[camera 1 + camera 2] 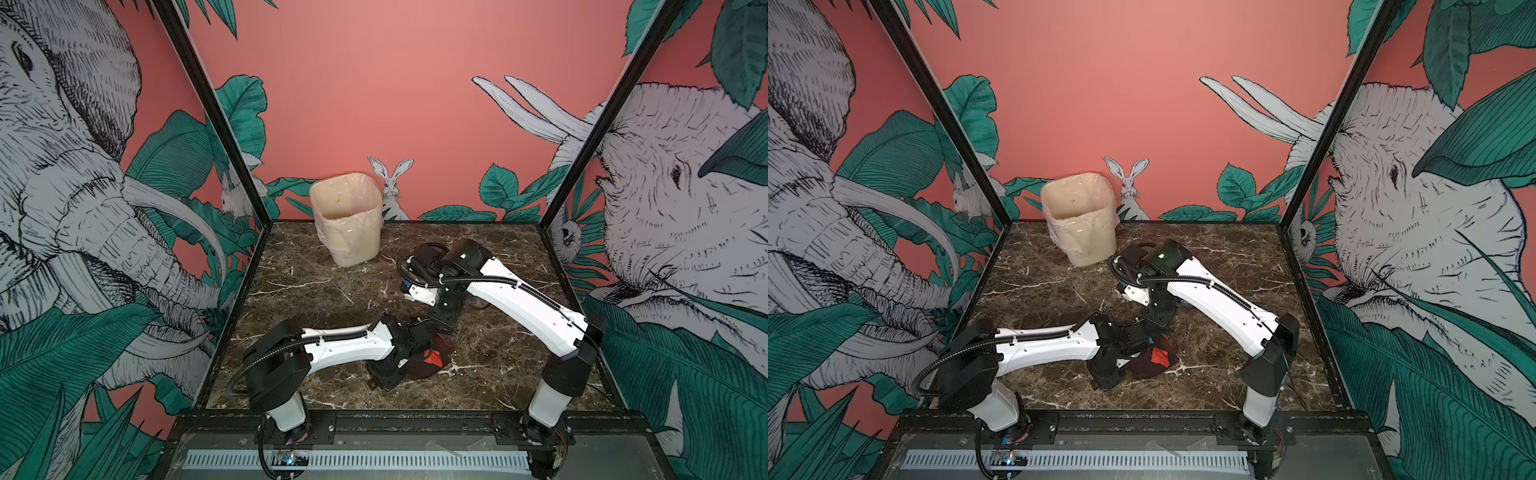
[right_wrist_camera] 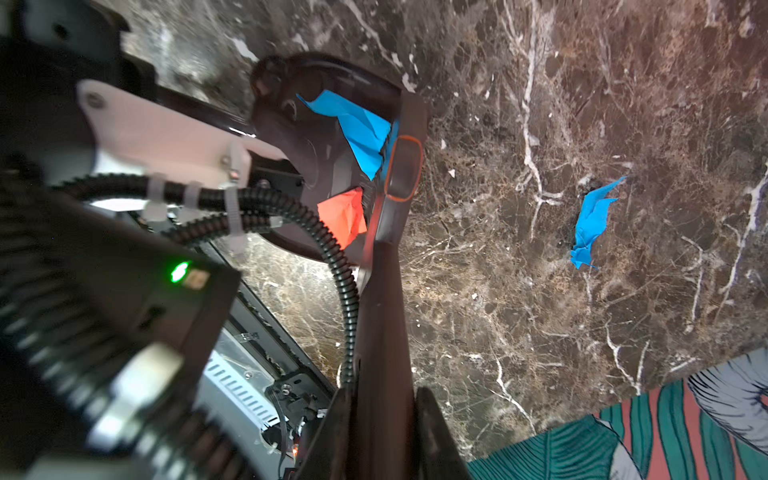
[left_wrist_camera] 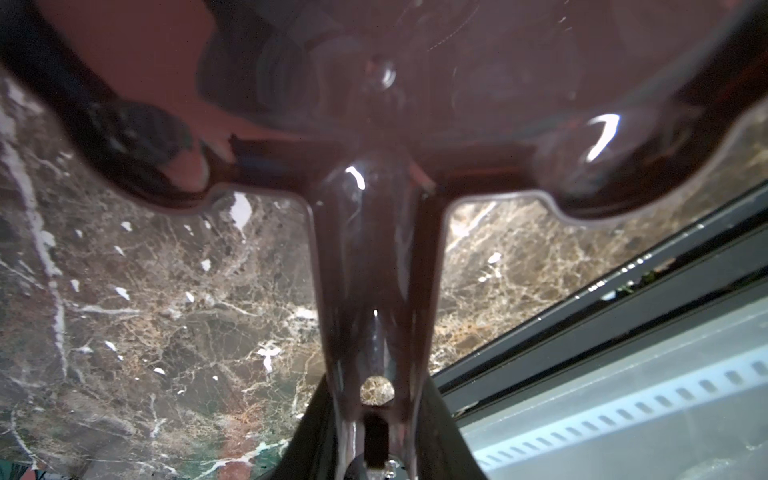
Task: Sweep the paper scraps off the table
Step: 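Sweep the blue and red scraps into the dustpan with the right brush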
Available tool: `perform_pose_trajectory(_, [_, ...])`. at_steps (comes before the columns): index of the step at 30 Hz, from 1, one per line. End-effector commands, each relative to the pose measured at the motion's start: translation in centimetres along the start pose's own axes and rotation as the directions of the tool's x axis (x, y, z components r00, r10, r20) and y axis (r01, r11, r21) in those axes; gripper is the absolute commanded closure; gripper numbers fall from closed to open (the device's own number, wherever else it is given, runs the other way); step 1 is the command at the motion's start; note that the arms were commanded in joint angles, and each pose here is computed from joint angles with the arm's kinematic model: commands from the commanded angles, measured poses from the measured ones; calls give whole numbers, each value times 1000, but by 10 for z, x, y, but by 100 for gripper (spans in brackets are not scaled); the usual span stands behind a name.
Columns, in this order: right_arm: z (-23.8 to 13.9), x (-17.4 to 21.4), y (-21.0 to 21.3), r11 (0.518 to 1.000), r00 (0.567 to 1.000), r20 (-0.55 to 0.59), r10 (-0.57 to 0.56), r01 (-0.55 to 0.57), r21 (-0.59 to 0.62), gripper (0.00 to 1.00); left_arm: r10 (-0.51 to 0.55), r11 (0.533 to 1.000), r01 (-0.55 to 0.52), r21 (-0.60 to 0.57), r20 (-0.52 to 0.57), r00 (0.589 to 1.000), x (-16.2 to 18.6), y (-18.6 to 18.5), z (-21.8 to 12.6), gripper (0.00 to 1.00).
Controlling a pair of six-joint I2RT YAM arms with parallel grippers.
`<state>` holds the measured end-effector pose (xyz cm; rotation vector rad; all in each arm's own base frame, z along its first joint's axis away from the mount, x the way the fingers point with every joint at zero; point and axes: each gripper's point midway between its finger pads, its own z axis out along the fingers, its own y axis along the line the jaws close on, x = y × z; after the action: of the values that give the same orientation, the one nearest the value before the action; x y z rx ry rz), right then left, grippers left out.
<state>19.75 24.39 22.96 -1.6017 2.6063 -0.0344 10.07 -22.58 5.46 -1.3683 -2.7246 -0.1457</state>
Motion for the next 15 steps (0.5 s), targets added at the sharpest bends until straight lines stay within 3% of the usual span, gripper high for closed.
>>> perform_pose_trajectory(1, [-20,12,4,1000,1000,21,13,-13,6,100,-13,1000,13,2,17,1000,-4,1,-7,100])
perform_pose_trajectory(6, [-7,23,-22,994,998,-53,45,-40,101,100,-10,1000,10,0,18,1000,-5,2,-8,100])
perform_pose_trajectory(15, [11,16,-22,996,995,-87,38,-31,84,100,-18,1000,18,-14,33,999,-6,4,-10,100])
